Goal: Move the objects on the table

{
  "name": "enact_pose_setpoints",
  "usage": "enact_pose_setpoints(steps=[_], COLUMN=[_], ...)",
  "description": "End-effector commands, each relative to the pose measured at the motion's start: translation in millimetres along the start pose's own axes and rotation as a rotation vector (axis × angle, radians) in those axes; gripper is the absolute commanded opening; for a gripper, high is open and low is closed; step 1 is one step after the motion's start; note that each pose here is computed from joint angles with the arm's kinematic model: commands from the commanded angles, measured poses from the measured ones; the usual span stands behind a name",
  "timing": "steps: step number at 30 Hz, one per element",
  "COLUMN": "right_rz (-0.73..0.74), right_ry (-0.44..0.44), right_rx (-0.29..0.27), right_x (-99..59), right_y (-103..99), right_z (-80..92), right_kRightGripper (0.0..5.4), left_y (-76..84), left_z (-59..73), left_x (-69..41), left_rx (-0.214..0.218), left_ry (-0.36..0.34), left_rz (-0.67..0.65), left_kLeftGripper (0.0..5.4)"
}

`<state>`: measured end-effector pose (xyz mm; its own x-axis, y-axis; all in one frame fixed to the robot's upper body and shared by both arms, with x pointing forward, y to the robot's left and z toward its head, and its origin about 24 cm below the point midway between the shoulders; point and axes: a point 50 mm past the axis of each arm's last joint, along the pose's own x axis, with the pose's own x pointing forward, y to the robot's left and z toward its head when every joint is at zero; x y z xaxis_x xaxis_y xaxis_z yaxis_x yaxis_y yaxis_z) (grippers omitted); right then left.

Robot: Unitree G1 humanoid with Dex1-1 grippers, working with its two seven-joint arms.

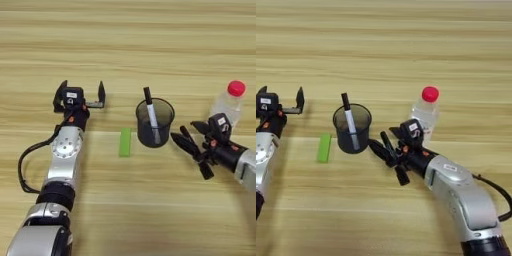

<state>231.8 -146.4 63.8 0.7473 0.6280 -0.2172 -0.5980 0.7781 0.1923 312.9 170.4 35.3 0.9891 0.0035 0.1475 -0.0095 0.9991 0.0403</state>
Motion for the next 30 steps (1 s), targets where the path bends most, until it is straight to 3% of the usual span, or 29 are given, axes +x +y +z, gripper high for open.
enact_pose_setpoints(steps=[1, 4, 7, 19, 23, 30], right_rz=[0.014, 0.04, 0.083, 0.25, 0.194, -0.056], right_ry=[-0.044, -0.056, -0.086, -0.403, -0.541, -0.737], right_rx=[-0.022, -0.034, -0.063, -0.207, -0.227, -0.263], right_x=[-11.2, -19.7, -27.7, -45.3, -51.7, -64.3], right_y=[4.3, 7.2, 12.9, 38.4, 35.2, 8.8], right_z=[10.5, 12.4, 16.8, 60.6, 76.8, 103.9], right_kRightGripper=[4.98, 5.37, 5.37, 5.37, 5.37, 5.37], left_y=[-0.8, -1.1, -1.0, -1.3, -1.5, -1.2], left_z=[1.1, 1.2, 1.3, 0.3, 0.4, 0.6], left_x=[1.8, 1.8, 2.1, 2.8, 2.9, 2.9], left_rx=[0.007, 0.007, 0.007, 0.008, 0.008, 0.008], left_ry=[-0.001, -0.001, -0.001, 0.003, 0.002, 0.001], left_rz=[-0.007, -0.007, -0.007, -0.007, -0.007, -0.008], left_kLeftGripper=[5.4, 5.4, 5.4, 5.4, 5.4, 5.4])
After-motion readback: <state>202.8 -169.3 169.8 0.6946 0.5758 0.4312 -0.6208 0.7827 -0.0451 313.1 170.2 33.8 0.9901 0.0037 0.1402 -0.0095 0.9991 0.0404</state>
